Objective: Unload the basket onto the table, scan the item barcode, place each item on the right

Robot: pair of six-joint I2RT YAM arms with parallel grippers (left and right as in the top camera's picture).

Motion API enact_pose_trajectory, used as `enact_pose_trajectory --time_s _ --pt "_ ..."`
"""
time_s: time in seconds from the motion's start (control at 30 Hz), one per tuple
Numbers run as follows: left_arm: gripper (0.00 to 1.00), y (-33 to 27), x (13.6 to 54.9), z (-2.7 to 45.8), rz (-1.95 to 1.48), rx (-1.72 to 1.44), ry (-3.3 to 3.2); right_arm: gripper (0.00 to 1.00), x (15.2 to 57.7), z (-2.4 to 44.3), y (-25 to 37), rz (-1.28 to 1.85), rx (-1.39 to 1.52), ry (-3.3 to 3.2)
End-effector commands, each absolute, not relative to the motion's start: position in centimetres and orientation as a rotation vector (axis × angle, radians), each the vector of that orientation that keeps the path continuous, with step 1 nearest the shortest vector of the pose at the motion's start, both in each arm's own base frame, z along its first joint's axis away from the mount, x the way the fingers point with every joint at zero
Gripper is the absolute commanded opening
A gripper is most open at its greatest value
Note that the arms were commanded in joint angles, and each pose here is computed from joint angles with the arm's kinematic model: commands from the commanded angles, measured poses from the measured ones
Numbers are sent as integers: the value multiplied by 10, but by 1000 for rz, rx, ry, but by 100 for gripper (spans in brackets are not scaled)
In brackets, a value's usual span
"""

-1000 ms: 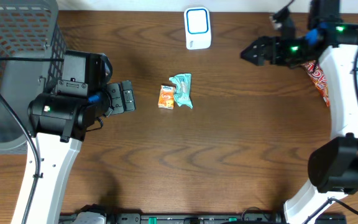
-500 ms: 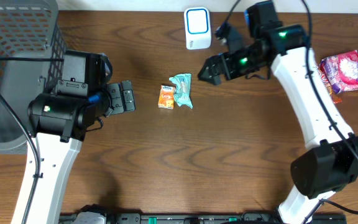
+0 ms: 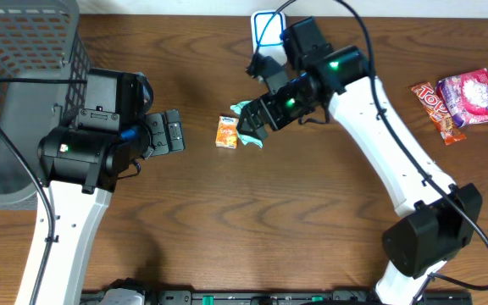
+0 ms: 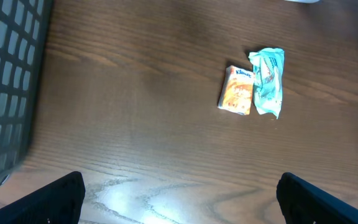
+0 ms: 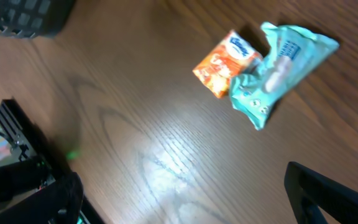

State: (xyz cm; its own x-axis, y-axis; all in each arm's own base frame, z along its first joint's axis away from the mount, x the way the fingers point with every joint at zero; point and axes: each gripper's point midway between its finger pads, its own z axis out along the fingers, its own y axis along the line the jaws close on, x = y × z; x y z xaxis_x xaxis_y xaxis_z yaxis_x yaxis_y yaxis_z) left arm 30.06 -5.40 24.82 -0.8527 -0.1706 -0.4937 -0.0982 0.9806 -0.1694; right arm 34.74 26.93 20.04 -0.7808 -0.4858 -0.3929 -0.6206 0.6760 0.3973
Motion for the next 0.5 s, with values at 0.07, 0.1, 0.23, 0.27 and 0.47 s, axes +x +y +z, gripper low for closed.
enact_pose_trajectory --time_s 0.07,0.1,0.23,0.27,0.47 --pt "98 -51 301 247 -166 -188 2601 99 344 198 286 766 -934 2604" --pt "98 -51 301 247 -166 -188 2601 99 345 198 288 769 -936 2596" --pt "98 -51 301 247 -166 -188 2601 99 345 199 289 768 -941 2588" --pt "98 -51 301 247 -166 -188 2601 99 346 199 290 766 -942 2584" --pt "98 -51 301 247 -166 -188 2601 99 360 192 276 613 -783 2654"
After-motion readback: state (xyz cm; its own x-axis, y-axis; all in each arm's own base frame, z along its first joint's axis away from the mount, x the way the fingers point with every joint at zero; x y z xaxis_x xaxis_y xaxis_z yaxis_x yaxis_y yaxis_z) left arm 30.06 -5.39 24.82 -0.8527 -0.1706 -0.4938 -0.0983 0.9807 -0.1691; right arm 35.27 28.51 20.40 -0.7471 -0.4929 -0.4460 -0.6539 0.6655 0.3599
